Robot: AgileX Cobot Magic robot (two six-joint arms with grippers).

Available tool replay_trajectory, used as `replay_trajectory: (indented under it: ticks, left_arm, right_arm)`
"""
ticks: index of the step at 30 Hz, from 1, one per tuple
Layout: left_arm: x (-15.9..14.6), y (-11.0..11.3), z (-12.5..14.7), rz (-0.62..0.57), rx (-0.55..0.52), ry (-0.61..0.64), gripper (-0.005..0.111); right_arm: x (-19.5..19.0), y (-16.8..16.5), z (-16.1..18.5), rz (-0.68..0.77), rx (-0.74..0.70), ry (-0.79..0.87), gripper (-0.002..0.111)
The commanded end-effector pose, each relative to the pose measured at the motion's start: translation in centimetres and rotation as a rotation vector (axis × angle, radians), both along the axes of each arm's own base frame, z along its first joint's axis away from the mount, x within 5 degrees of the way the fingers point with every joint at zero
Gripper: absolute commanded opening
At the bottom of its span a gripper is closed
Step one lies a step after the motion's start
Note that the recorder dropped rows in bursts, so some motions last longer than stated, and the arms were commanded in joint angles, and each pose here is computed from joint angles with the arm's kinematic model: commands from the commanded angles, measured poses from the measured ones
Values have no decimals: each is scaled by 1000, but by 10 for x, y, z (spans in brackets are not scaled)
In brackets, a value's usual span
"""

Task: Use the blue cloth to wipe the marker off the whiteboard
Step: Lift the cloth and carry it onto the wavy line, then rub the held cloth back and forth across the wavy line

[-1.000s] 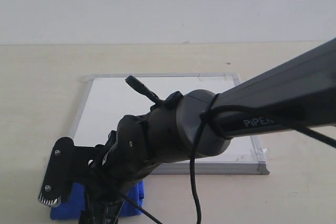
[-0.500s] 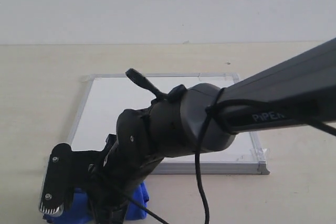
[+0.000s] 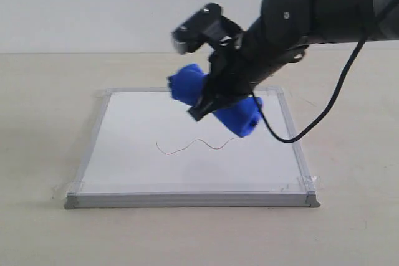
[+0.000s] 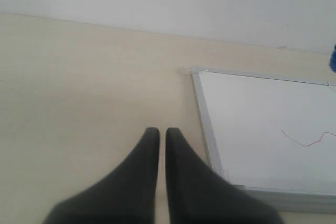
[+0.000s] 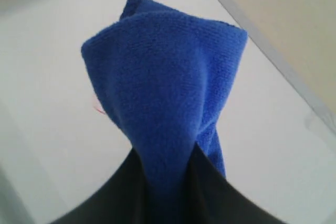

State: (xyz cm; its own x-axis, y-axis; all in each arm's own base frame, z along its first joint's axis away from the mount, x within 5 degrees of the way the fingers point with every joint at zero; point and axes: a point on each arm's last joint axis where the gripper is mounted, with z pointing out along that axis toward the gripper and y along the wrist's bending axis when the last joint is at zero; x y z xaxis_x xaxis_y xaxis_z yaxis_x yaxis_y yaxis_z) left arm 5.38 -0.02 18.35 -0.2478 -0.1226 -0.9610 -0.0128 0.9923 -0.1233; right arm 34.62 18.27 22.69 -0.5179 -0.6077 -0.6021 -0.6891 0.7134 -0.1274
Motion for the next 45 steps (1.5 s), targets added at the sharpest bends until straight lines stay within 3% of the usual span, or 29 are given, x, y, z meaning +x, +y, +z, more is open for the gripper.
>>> replay_trajectory:
  ticks: [1, 14, 20, 26, 29, 32, 38, 42, 45]
  left_arm:
    - [0, 0, 0, 2, -8, -8, 4]
    - [0, 0, 0, 2, -8, -8, 4]
    - [0, 0, 0, 2, -8, -8, 4]
    - [0, 0, 0, 2, -8, -8, 4]
    - [0, 0, 0, 2, -8, -8, 4]
    - [0, 0, 0, 2, -8, -8, 4]
    - [0, 0, 0, 2, -8, -8, 4]
    - [0, 0, 0, 2, -8, -8, 4]
    - [0, 0, 0, 2, -8, -8, 4]
  right_arm:
    - [17, -39, -25, -168, -63, 113, 0]
    - [30, -21, -106, -216, -69, 210, 0]
    - [7, 25, -118, -49, -107, 246, 0]
    - [-9, 72, -99, 140, -79, 284, 0]
    - [8, 63, -91, 81, -57, 263, 0]
    - [30, 33, -95, -50, -88, 271, 0]
    - [62, -33, -109, -311, -335, 289, 0]
    - [62, -22, -105, -309, -308, 291, 0]
    - [44, 17, -110, -121, -192, 368, 0]
